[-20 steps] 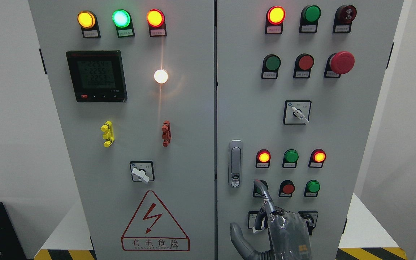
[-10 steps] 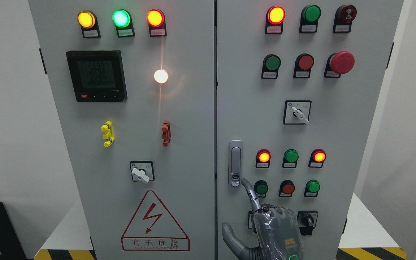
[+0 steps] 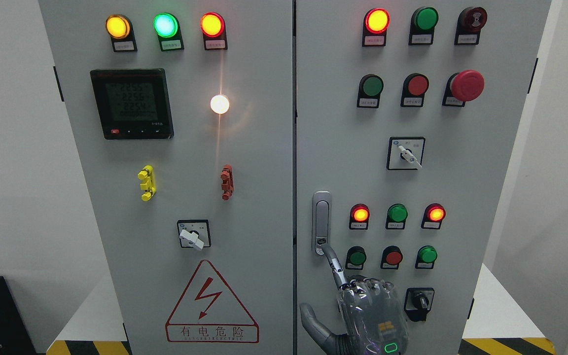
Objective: Release door handle
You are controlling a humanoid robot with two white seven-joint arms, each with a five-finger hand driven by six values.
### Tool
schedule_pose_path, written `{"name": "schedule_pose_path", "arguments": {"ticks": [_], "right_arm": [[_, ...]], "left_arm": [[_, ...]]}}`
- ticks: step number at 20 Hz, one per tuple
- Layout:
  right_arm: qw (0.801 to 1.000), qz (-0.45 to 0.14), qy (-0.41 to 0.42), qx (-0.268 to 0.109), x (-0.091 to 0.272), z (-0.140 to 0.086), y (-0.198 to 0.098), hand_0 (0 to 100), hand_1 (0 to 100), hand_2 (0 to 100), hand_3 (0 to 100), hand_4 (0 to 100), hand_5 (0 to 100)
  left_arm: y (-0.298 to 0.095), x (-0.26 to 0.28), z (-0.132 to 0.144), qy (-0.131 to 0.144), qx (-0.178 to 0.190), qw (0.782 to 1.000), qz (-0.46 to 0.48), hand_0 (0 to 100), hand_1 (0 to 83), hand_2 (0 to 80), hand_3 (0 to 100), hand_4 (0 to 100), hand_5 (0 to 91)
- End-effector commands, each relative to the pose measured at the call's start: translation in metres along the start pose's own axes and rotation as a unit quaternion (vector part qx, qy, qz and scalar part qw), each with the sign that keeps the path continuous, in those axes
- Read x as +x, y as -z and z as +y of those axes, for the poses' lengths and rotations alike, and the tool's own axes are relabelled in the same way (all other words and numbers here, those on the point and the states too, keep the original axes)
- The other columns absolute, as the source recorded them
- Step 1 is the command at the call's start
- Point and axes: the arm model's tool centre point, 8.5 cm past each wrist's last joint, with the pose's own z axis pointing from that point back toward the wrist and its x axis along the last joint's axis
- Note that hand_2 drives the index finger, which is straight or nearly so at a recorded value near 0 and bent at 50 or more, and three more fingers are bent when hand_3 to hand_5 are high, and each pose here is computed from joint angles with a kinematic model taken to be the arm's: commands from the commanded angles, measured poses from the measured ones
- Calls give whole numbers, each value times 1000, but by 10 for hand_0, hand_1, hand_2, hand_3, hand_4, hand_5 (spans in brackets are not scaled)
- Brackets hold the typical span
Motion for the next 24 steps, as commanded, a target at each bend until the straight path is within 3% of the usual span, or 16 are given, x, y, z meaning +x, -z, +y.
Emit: {"name": "schedule_pose_path", "arguments": {"ticks": [1,24], "right_arm": [[1000,5,-20,18,-2,15,9,327,252,70,1000,1000,1000],[999,27,-25,18,0,16,12,333,252,67,1000,1000,1000]], "left_arm": [[0,7,1,2,2,1000,2,120,556,0,0,0,0],[0,7,1,2,2,1000,2,120,556,0,0,0,0]]}}
